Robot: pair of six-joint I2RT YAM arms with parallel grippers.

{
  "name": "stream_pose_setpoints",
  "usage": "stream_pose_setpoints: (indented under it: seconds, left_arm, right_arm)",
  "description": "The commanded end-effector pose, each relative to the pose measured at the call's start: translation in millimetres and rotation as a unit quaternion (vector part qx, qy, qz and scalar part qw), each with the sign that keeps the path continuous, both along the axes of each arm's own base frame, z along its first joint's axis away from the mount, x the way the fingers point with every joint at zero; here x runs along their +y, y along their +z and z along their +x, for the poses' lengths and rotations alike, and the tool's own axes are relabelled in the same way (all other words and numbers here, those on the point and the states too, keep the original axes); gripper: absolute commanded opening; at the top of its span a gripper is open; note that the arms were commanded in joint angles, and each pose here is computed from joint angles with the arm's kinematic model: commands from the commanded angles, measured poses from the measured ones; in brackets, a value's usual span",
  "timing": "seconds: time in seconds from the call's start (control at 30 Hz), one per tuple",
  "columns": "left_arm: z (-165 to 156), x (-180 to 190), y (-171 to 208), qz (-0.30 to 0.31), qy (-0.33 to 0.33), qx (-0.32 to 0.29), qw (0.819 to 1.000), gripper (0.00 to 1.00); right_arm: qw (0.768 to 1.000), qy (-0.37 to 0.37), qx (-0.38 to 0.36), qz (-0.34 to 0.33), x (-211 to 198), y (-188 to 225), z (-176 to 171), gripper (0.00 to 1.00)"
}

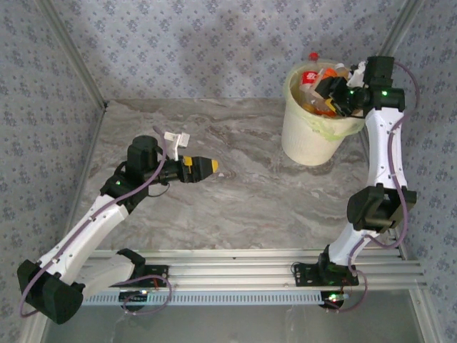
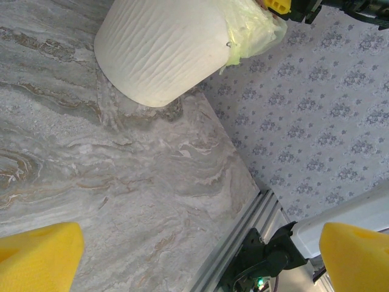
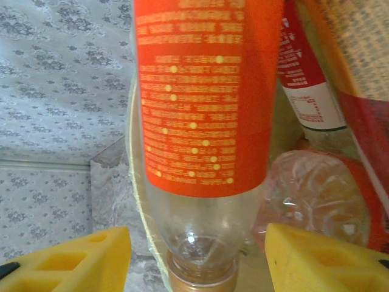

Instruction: Put the plastic bottles in the bin

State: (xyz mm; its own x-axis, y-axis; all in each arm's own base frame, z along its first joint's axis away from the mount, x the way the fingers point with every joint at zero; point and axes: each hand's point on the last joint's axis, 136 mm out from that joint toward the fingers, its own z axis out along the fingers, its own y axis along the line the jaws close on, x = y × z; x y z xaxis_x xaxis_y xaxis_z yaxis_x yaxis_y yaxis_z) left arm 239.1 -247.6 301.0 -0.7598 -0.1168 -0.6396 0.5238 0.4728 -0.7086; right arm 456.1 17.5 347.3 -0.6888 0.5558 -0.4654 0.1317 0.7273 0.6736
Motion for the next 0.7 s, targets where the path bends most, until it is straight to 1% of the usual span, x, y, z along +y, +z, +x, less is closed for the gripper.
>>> stream_pose_setpoints:
  seconds: [0.0,0.17,0.27,0.47,0.57,0.67]
  left_arm:
    - [-5,1,7,-0.002,-0.003,-0.017,1.0,1.0]
    - [-6,2,8,0.001,-0.001,-0.02,1.0,1.0]
    - [-2,10,4,0.021,0.023,-0.03,0.999,0.99]
    - [-2,33,16,0.06,0.066,-0.097,0.991,0.99]
    - [-3,45,23,0.083,0.085,-0.124,0.985,1.0]
    - [-5,55,31,0.099,0.101,-0.148,0.979,1.0]
  right_arm:
    - [0.999,-0.017,-0.024,-0.026,-12,26,-18,0.61]
    - [0.996,-0.028,-0.059,-0.063,-18,48,-32,0.59]
    - [0.991,-0.034,-0.084,-0.099,-21,60,-43,0.58]
    - [0.975,-0.025,-0.141,-0.169,-12,74,-77,0.58]
    - [0.965,-0.018,-0.168,-0.202,-5,77,-97,0.63]
    - [0.955,-0.006,-0.198,-0.223,4,77,-117,0.74]
